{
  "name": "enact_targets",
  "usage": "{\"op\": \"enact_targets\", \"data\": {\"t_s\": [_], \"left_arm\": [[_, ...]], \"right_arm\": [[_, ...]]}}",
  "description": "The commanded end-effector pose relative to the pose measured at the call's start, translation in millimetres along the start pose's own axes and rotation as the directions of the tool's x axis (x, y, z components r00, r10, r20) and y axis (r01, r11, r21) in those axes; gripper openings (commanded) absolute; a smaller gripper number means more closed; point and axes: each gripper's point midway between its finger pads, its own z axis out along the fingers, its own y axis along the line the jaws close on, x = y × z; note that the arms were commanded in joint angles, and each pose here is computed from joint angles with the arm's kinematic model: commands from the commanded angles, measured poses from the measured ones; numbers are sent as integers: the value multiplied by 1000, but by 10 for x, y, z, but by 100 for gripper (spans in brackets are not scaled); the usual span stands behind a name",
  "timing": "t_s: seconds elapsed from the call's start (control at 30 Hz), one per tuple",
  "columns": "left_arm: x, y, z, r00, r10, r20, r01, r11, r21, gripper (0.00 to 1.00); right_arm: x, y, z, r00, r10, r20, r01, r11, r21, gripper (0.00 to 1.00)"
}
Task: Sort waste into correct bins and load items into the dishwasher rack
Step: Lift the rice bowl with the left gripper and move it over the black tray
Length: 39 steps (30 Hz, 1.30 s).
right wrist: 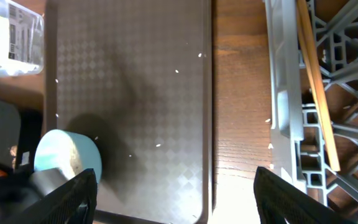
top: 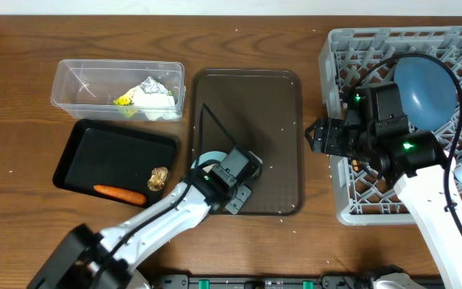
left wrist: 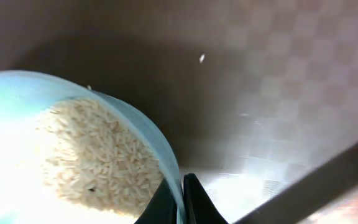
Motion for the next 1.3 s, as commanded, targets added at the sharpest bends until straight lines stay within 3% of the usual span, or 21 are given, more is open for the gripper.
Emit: {"op": "enact_targets", "data": {"t_s": [0.0, 0.4, 0.67, 0.97, 1.1, 1.27], "left_arm": [[-176, -14, -212, 996, -8, 85, 7, 1000, 10, 6], [48, -17, -41, 1000, -12, -21, 12, 1000, 9, 6], [-407, 71, -694, 964, -186, 192, 170, 981, 99, 6], [-344, 758, -1150, 828, -501, 251, 453, 862, 226, 6], [-276, 1132, -1280, 719, -649, 249, 563, 754, 340, 6], [-190, 1492, -1377, 583, -778, 233, 608, 609, 510, 6]], "right_arm": [[-43, -75, -30, 1000, -13, 19, 12, 999, 34, 74], [-36, -79, -30, 1000, -13, 16, 12, 999, 35, 75], [-29, -108, -31, 1000, -23, 15, 22, 998, 51, 76], [-13, -115, -31, 1000, -22, 8, 22, 998, 54, 77], [-12, -116, -31, 1000, -25, 7, 24, 998, 54, 77], [-13, -115, -31, 1000, -25, 8, 24, 998, 54, 78]]}}
